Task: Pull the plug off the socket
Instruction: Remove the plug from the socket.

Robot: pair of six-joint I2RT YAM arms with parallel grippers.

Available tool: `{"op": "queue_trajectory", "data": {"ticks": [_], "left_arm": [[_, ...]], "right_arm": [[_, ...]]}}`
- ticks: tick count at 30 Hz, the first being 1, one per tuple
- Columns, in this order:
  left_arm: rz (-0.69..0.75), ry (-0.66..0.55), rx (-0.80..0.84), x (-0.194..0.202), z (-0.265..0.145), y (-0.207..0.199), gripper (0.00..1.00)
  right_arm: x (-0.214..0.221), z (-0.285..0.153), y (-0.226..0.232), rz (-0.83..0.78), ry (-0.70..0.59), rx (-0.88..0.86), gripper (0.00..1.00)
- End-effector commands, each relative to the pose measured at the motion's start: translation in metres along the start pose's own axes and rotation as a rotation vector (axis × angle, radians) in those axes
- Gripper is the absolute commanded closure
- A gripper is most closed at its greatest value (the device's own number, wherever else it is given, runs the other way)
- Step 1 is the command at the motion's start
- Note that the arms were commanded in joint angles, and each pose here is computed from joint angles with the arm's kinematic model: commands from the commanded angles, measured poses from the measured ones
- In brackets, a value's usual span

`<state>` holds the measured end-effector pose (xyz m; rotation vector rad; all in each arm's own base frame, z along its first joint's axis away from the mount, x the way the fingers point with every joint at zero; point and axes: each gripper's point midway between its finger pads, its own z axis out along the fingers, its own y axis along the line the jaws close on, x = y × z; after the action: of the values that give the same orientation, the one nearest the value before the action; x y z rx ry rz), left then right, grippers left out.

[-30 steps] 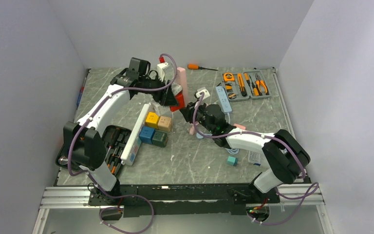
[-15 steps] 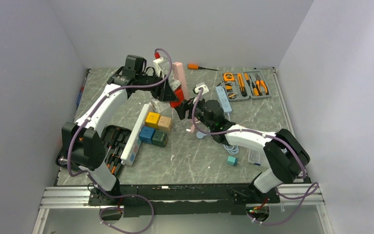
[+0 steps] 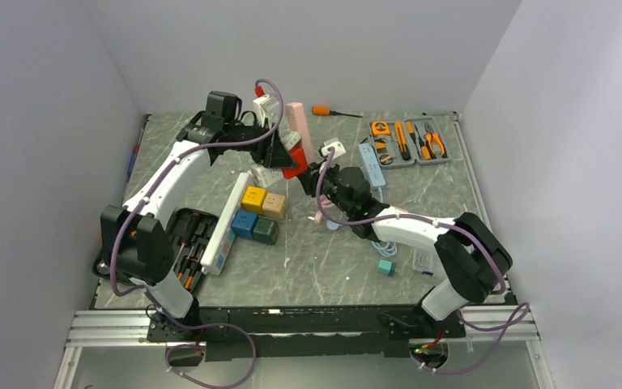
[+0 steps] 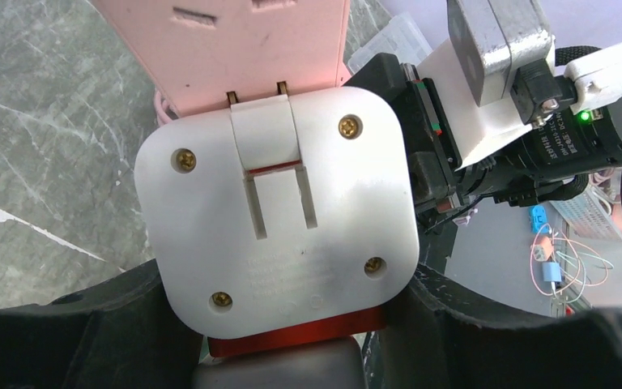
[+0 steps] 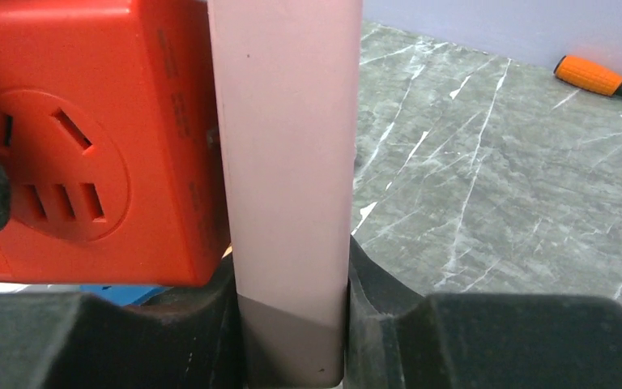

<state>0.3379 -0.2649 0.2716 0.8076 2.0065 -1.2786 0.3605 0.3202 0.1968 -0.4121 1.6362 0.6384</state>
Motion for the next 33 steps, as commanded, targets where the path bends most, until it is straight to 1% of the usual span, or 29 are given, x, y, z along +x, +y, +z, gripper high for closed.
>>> {"op": "queue_trajectory", "data": {"ticks": [1,2,6,9,13,17,23,28,31,33], "left_arm": [[0.13,-0.075,0.116,-0.025,-0.018,-0.046,1.0],[0.13,-0.074,0.111,-0.025,-0.018,-0.045,1.0],[0.129,-0.062,0.1,-0.019,-0.017,-0.042,1.0],[0.134,-0.048,0.094,-0.016,-0.019,-0.043,1.0],[0.149,-0.021,0.09,-0.007,-0.023,-0.045,1.0],[0.139,0.006,0.078,0.004,-0.026,-0.044,1.0],[0.129,0.008,0.072,0.008,-0.027,-0.043,1.0],[0.075,0.024,0.022,0.024,-0.017,-0.025,1.0],[-0.016,0.033,-0.077,0.046,-0.002,-0.01,1.0],[-0.036,0.075,-0.122,0.071,0.014,-0.004,1.0]], "right_arm": [[-0.046,0.005,0.002,-0.008,-0.128,0.011,0.95],[-0.047,0.005,-0.001,-0.009,-0.123,0.025,1.0],[-0.05,0.005,-0.016,-0.031,-0.115,0.091,1.0],[-0.051,0.003,-0.048,-0.03,-0.103,0.18,1.0],[-0.048,-0.004,-0.101,-0.039,-0.079,0.328,1.0],[-0.052,-0.014,-0.134,-0.124,-0.084,0.485,1.0],[-0.058,-0.016,-0.134,-0.146,-0.098,0.486,1.0],[-0.056,-0.016,-0.124,-0.107,-0.082,0.443,1.0],[-0.057,-0.02,-0.117,-0.074,-0.081,0.418,1.0],[-0.056,-0.023,-0.114,-0.053,-0.08,0.414,1.0]]}}
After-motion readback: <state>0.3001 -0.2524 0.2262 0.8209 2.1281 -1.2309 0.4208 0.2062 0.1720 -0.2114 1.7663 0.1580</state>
